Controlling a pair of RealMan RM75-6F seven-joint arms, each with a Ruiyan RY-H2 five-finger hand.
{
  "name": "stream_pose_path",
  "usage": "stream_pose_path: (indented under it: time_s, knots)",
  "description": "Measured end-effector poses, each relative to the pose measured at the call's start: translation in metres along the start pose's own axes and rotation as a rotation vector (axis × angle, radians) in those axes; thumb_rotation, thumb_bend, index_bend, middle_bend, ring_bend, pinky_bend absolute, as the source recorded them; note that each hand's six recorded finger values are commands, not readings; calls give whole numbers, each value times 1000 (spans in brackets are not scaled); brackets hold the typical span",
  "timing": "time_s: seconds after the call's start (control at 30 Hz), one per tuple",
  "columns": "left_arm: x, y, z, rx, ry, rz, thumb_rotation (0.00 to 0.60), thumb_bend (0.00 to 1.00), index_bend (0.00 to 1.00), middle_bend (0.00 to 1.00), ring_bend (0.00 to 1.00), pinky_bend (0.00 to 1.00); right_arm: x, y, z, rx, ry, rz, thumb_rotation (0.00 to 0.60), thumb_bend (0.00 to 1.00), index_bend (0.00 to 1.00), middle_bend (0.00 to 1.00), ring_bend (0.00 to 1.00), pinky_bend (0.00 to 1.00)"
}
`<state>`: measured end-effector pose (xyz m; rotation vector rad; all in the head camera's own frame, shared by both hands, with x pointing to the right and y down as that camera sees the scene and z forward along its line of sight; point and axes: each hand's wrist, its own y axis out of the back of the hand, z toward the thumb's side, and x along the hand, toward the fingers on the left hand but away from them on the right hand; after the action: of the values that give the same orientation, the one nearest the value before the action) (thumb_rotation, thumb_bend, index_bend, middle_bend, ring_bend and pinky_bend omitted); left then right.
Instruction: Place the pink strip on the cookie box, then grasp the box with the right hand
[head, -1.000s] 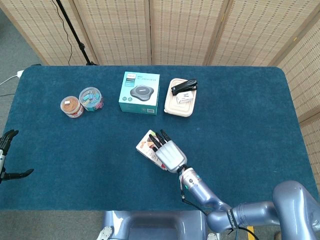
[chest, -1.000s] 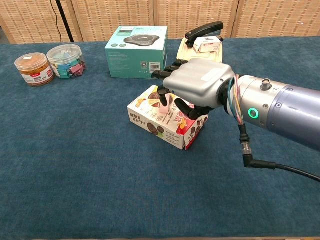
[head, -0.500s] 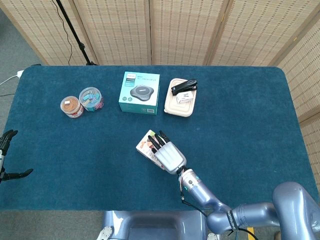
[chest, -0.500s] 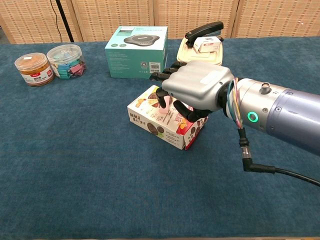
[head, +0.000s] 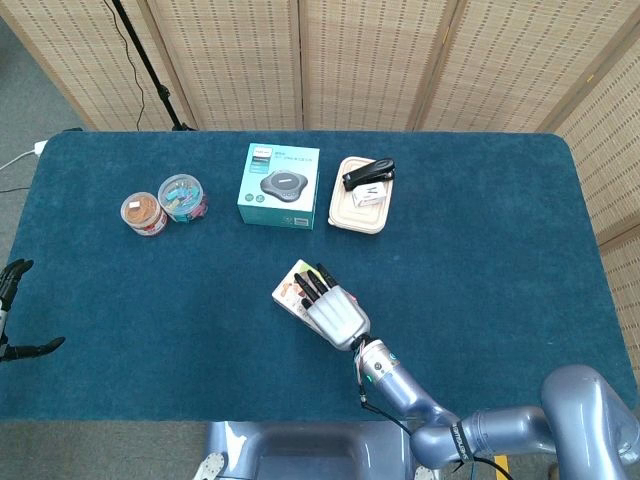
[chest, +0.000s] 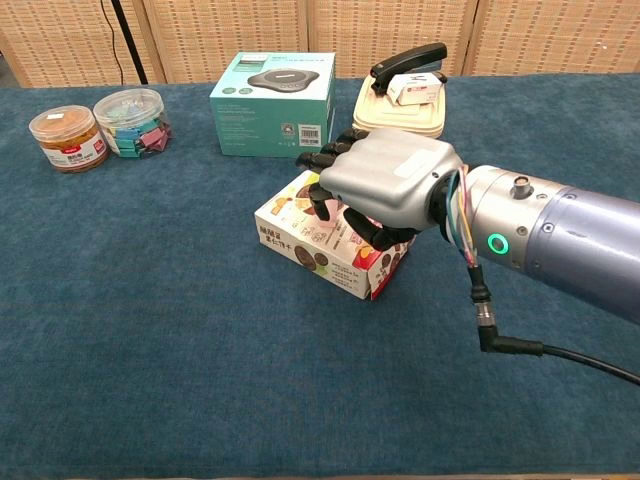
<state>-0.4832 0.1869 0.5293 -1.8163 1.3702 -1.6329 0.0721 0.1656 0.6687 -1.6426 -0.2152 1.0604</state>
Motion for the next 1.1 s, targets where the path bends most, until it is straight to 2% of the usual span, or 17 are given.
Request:
stream_pose_path:
  time_s: [1.1]
  knots:
    - [-2, 0, 0, -4, -4, -2, 600, 51, 0, 0, 0, 0, 10, -6, 2, 37, 7, -6, 600, 814, 339, 0, 0, 0]
